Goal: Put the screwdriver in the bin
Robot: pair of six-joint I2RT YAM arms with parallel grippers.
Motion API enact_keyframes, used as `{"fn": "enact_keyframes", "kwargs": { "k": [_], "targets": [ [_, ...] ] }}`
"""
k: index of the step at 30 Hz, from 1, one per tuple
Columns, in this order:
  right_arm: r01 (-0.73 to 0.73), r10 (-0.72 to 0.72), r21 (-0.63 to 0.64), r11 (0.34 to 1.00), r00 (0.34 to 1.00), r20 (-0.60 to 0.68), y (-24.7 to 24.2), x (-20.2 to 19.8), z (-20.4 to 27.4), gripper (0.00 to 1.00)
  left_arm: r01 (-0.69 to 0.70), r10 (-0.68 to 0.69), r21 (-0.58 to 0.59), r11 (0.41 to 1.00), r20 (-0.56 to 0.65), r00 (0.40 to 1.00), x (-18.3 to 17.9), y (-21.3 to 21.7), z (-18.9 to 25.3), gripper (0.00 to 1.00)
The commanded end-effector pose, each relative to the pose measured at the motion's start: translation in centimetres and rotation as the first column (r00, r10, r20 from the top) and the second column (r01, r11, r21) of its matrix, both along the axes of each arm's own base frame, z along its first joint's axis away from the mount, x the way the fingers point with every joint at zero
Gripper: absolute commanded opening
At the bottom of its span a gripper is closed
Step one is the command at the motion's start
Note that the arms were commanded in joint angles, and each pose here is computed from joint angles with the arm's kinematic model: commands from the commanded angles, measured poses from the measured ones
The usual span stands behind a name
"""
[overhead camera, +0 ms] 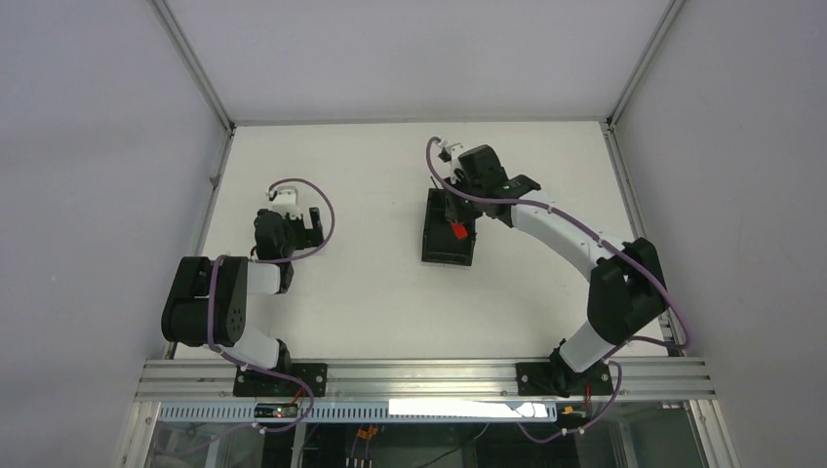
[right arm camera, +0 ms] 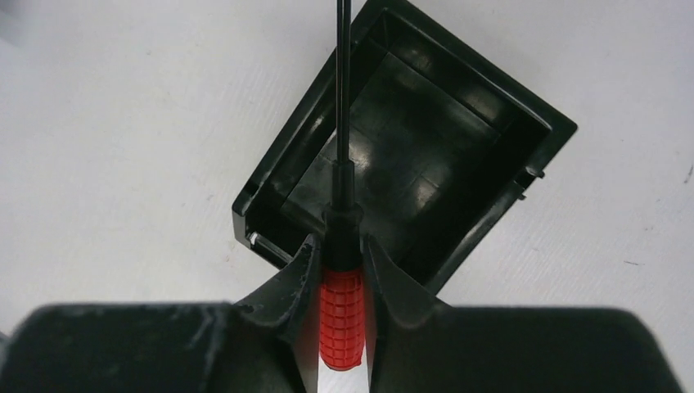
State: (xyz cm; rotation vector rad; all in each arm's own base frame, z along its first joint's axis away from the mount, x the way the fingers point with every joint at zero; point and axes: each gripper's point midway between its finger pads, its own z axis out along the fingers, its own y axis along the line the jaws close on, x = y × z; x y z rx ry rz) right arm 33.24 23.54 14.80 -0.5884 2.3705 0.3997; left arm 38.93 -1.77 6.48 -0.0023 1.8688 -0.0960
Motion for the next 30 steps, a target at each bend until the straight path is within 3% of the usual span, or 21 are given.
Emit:
{"fn": "enact_keyframes", "kwargs": {
  "k": [1,11,14,21,26,29,30],
  "targets": [
    [-0.013,0.017,-0.039,0.999,0.996,0.089,0.9,2.3,-0.1,0.21,0.005,-0.005,-0.006,1.000,0.051,0.999,0.3,0.0,1.5,0.99],
    [0.051,-0.040,-0.144,0.988,0.996,0.080,-0.4,3.0,-3.3,0.29,0.004,-0.004,-0.006,1.000,0.051,0.999,0.3,0.0,1.5,0.99],
    [0.047,-0.036,-0.132,0.990,0.996,0.083,-0.2,2.7,-3.0,0.39,0.005,-0.005,-0.007,1.000,0.051,0.999,0.3,0.0,1.5,0.99],
    [0.067,-0.054,-0.098,0.993,0.989,0.137,-0.3,2.9,-0.1,0.49,0.004,-0.004,-0.006,1.000,0.051,0.999,0.3,0.0,1.5,0.99],
    [0.207,-0.186,-0.078,0.975,0.958,0.218,-2.3,3.5,3.2,0.70,0.004,-0.003,-0.006,1.000,0.051,0.999,0.3,0.0,1.5,0.99],
    [0.329,-0.299,-0.078,0.941,0.918,0.261,-4.9,3.6,4.6,0.96,0.004,-0.004,-0.006,1.000,0.050,0.999,0.3,0.0,1.5,0.99],
    [0.368,-0.338,-0.069,0.927,0.902,0.267,-6.0,3.7,4.9,0.99,0.003,-0.003,-0.006,1.000,0.052,0.999,0.3,0.0,1.5,0.99]
  ]
}}
